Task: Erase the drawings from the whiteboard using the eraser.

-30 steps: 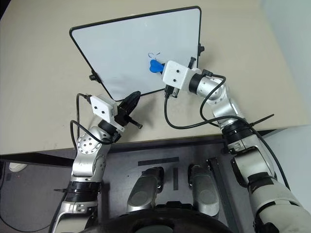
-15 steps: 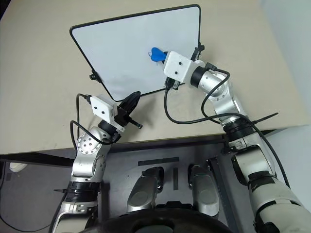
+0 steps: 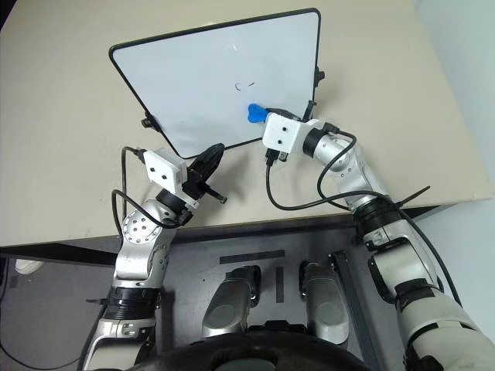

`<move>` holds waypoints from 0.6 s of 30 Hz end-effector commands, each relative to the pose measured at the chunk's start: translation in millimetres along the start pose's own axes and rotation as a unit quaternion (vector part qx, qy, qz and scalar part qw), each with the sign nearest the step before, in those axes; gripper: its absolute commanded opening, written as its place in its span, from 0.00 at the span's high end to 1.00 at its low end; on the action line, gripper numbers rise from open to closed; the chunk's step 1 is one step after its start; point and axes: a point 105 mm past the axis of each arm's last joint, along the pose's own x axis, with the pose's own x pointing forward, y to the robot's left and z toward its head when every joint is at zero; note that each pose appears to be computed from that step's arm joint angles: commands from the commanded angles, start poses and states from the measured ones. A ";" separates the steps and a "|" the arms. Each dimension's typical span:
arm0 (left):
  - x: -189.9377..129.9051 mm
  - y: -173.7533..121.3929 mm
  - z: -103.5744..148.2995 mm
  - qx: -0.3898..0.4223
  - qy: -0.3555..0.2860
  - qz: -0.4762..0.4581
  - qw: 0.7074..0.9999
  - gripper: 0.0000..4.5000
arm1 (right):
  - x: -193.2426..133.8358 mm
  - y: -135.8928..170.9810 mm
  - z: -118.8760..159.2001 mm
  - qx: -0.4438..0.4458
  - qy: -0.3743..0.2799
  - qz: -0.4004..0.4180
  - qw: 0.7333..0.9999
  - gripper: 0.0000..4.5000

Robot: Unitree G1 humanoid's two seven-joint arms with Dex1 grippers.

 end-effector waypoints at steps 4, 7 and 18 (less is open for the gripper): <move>2.2 -1.2 9.1 0.012 -0.017 -0.005 1.000 1.00 | -4.0 -58.4 27.5 -0.027 -0.046 -0.109 0.993 0.89; 2.7 -1.2 8.9 0.012 -0.017 -0.005 1.000 1.00 | -1.3 -51.2 23.2 -0.026 -0.038 -0.094 0.994 0.89; 3.7 -1.7 8.7 0.010 -0.018 -0.005 1.000 1.00 | 0.4 10.9 7.4 -0.012 -0.016 0.018 1.000 0.89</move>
